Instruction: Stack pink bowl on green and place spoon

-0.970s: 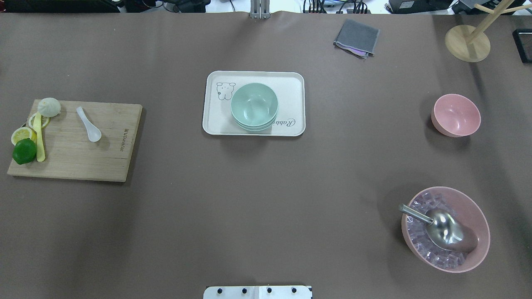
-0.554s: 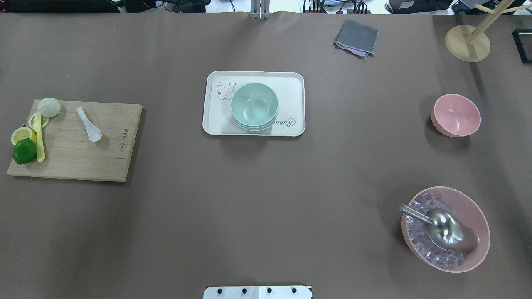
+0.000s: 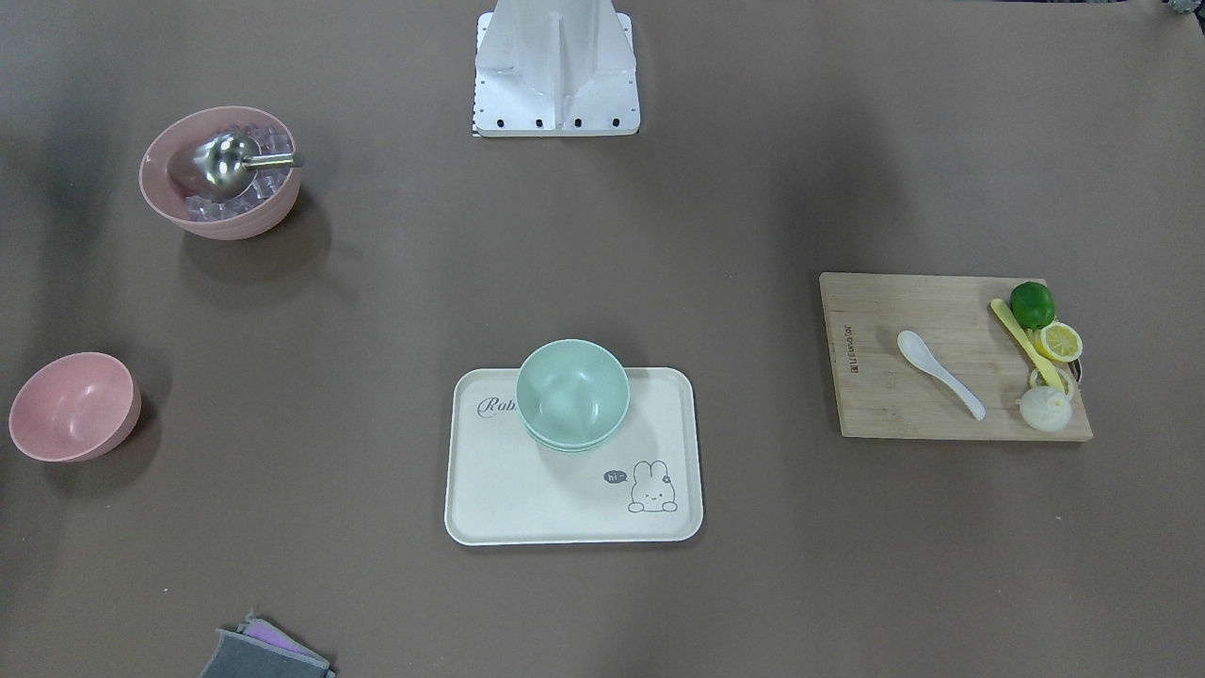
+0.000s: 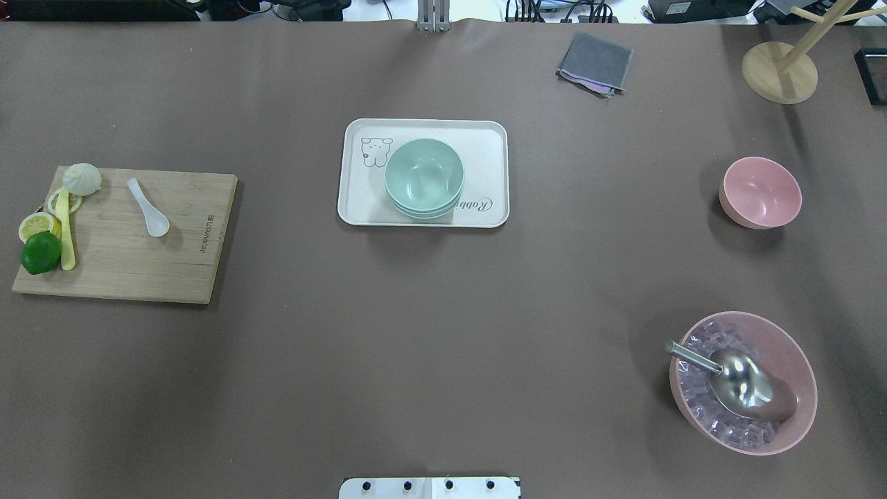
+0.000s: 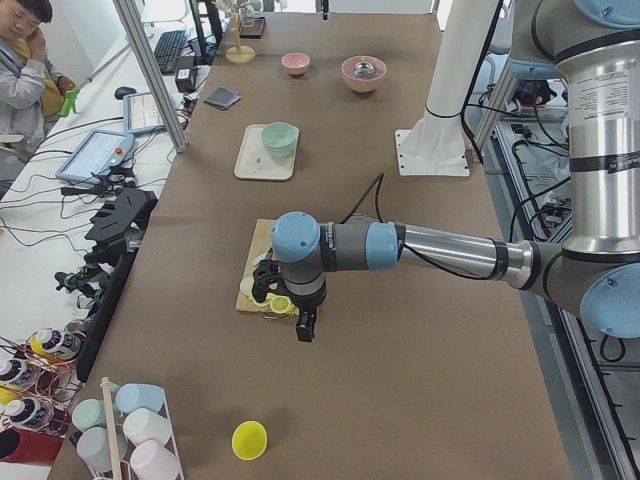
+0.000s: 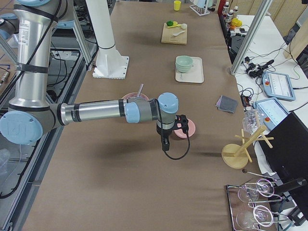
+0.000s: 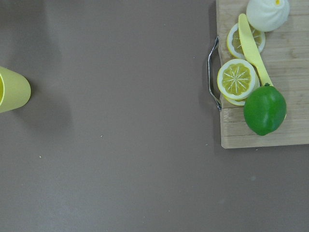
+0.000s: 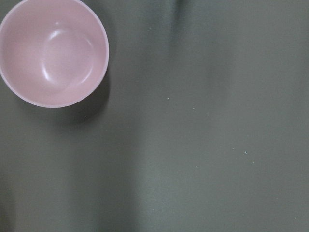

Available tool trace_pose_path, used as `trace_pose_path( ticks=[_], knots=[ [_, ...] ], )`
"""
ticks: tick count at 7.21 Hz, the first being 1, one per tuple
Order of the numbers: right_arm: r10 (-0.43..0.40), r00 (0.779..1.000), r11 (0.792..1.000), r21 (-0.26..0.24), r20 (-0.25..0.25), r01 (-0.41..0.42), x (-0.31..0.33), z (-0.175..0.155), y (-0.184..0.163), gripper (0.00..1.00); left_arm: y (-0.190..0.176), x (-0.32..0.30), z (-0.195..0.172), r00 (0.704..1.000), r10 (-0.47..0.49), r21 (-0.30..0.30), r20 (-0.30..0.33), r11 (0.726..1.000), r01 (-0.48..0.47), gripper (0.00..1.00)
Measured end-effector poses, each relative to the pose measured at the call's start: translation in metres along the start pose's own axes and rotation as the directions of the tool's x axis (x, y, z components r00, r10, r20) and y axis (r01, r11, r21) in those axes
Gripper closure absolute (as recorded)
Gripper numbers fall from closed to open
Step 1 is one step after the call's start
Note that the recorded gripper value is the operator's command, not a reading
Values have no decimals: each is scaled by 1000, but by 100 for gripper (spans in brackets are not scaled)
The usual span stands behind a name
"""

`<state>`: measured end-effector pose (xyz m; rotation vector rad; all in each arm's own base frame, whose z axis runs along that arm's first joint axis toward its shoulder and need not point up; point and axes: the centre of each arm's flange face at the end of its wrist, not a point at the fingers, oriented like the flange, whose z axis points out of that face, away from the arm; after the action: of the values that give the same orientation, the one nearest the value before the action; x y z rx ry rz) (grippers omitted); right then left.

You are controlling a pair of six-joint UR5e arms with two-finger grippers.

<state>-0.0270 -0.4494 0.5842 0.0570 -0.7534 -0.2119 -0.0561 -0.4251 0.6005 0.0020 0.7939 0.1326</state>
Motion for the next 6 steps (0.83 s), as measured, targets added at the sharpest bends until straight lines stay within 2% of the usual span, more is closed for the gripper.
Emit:
trace_pose_path(
  ticks=[1,3,6],
  knots=[
    [-49,999,999,-18,1,49,-18,16,-12,0,-1,-1,1,1000,1,2,0,1000,-1,2],
    [-92,996,995,-29,1,92,-27,43,-51,0,-4,-2,1,1000,3,5,1,1000,-3,2],
    [-56,998,997,-45,3,56,-27,71,-119,0,-10,3,-4,1000,11,16,3,1000,-11,2]
  ],
)
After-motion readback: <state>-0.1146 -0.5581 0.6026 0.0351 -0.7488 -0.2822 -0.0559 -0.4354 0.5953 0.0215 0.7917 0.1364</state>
